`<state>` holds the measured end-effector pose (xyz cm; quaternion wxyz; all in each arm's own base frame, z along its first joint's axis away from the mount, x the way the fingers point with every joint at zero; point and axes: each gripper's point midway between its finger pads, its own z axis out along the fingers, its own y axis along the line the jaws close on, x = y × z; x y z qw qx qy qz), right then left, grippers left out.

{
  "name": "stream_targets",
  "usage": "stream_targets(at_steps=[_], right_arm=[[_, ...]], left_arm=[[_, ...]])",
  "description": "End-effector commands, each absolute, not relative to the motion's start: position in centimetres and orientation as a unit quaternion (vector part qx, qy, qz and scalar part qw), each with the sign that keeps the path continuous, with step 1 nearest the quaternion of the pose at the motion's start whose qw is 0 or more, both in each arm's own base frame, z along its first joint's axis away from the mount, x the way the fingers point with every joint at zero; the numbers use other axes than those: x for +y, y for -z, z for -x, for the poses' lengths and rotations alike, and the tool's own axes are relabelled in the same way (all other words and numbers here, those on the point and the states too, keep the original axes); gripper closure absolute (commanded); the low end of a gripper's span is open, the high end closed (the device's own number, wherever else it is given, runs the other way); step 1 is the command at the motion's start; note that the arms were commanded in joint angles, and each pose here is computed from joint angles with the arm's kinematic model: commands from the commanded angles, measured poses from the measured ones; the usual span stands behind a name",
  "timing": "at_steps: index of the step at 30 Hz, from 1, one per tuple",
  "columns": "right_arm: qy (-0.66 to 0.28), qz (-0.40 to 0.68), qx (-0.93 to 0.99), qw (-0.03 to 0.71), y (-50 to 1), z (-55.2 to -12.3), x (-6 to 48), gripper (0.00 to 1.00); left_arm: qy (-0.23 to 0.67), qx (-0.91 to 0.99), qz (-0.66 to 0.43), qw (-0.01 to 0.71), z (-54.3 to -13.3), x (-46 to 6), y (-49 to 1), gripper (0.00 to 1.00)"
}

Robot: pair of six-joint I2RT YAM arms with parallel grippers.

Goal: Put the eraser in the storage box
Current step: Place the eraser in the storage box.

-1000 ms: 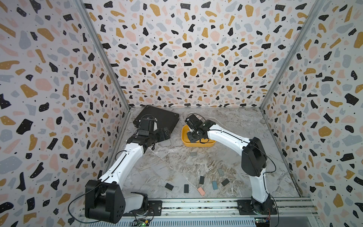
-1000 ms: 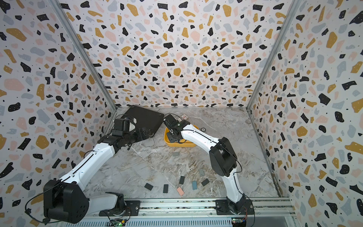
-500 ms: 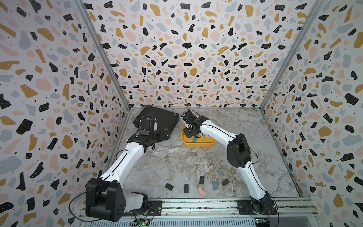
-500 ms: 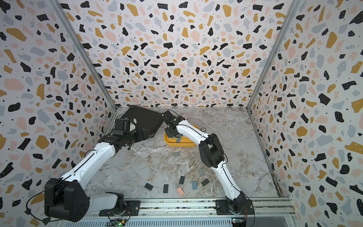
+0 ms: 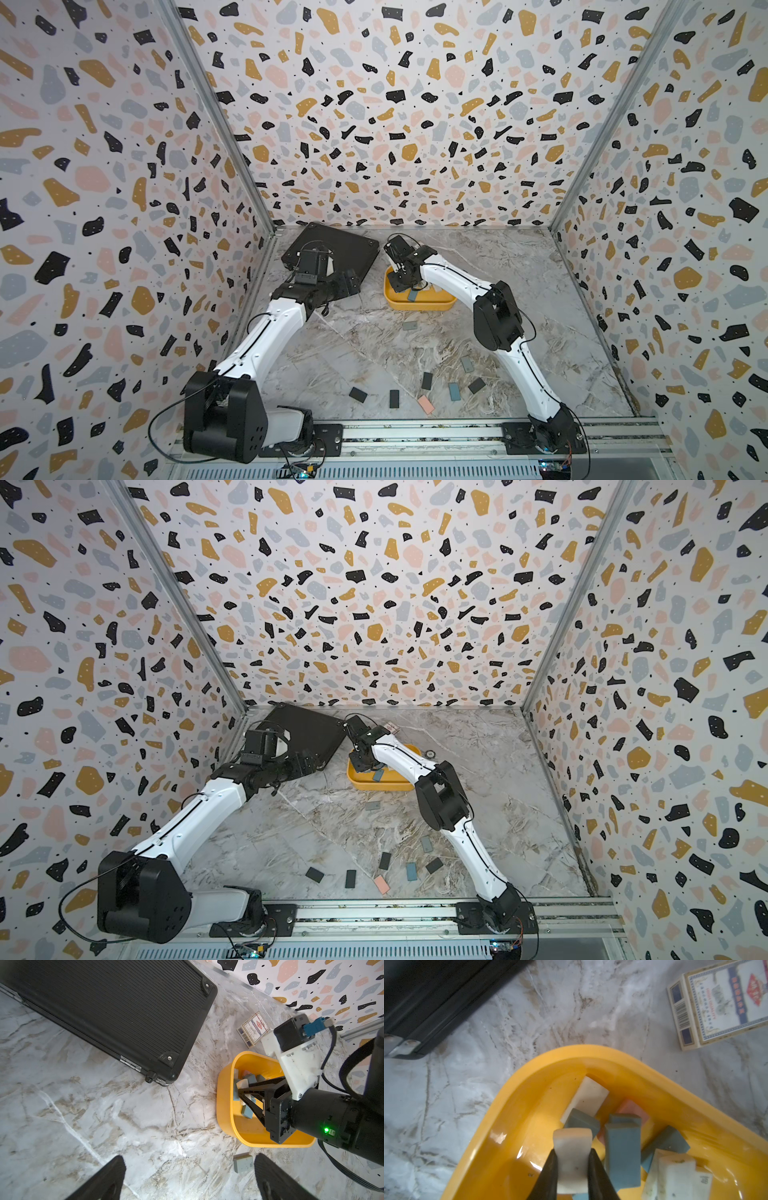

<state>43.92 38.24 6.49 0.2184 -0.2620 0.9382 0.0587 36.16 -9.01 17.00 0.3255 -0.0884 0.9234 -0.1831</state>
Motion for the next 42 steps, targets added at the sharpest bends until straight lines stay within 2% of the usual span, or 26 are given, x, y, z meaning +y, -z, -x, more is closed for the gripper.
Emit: stream_targets(at_steps=[1, 12, 22, 31, 37, 42], right_arm=[[-0.069, 0.257, 0.936, 0.231, -8.1, -44.5, 38.5, 0.72], [-0.082, 0.257, 0.933, 0.237, -9.1, -44.5, 38.8, 0.56], [-0.102, 0.265, 0.915, 0.286, -15.8, -43.0, 37.7, 0.48], [-0.101, 0.303, 0.904, 0.283, -18.1, -35.1, 34.0, 0.41], [-0.096, 0.341, 0.9, 0.254, -15.3, -28.9, 33.2, 0.4], [-0.081, 0.346, 0.908, 0.222, -11.8, -26.5, 32.6, 0.4]], left_arm=[[0.178, 0.92, 0.083, 0.34, -36.9, -8.7, -18.0, 0.03], [0.179, 0.921, 0.083, 0.337, -36.9, -8.7, -17.7, 0.03], [0.182, 0.92, 0.084, 0.338, -36.9, -8.8, -17.8, 0.03], [0.185, 0.917, 0.085, 0.342, -36.9, -8.8, -18.2, 0.03], [0.188, 0.915, 0.085, 0.346, -36.7, -8.8, -18.4, 0.03], [0.19, 0.914, 0.086, 0.348, -36.4, -8.8, -18.6, 0.03]])
